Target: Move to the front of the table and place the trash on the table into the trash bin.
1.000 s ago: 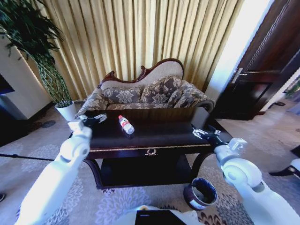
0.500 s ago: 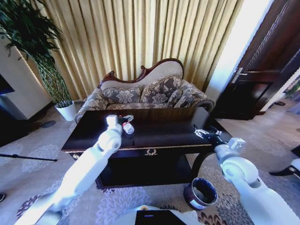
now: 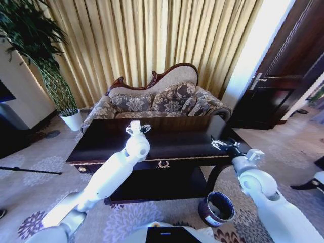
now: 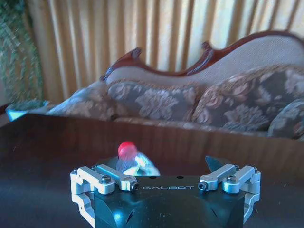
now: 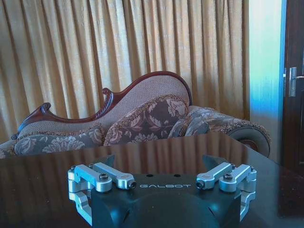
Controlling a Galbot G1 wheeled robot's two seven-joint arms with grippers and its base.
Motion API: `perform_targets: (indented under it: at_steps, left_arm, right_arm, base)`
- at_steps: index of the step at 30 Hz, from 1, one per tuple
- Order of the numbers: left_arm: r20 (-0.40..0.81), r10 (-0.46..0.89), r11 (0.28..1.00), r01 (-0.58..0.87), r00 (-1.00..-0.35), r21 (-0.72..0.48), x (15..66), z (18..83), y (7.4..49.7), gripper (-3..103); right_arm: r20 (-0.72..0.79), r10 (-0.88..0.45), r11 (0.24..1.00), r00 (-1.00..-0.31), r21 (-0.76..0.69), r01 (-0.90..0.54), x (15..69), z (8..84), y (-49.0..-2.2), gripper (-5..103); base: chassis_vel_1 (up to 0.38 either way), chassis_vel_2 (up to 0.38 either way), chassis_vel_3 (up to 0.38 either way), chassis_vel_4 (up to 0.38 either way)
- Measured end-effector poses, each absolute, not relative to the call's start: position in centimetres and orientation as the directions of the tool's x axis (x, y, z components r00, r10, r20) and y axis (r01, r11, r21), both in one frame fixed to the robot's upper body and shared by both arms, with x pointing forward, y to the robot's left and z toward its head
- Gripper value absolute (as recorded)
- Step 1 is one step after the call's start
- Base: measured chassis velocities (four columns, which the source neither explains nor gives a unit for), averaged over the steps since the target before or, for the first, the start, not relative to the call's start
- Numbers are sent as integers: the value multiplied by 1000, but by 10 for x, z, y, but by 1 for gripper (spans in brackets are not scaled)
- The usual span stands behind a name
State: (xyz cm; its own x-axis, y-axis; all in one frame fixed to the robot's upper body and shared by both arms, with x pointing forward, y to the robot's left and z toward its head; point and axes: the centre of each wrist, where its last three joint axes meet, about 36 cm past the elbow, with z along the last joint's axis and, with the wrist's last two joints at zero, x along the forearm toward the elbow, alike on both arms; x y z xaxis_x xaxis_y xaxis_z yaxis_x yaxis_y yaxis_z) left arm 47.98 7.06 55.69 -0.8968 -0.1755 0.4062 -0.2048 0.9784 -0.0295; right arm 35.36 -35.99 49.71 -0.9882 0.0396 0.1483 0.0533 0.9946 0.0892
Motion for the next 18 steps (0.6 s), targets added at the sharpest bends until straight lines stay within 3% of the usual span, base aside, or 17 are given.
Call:
perform_targets:
  at_steps: [18]
  left_arm:
    - [515, -173, 965, -248, -840, -80, 479, 544, 57, 100]
  right_arm:
    - [153, 51, 994, -987, 86, 65, 356, 494, -364, 100]
  base:
    - [0, 0, 0, 0]
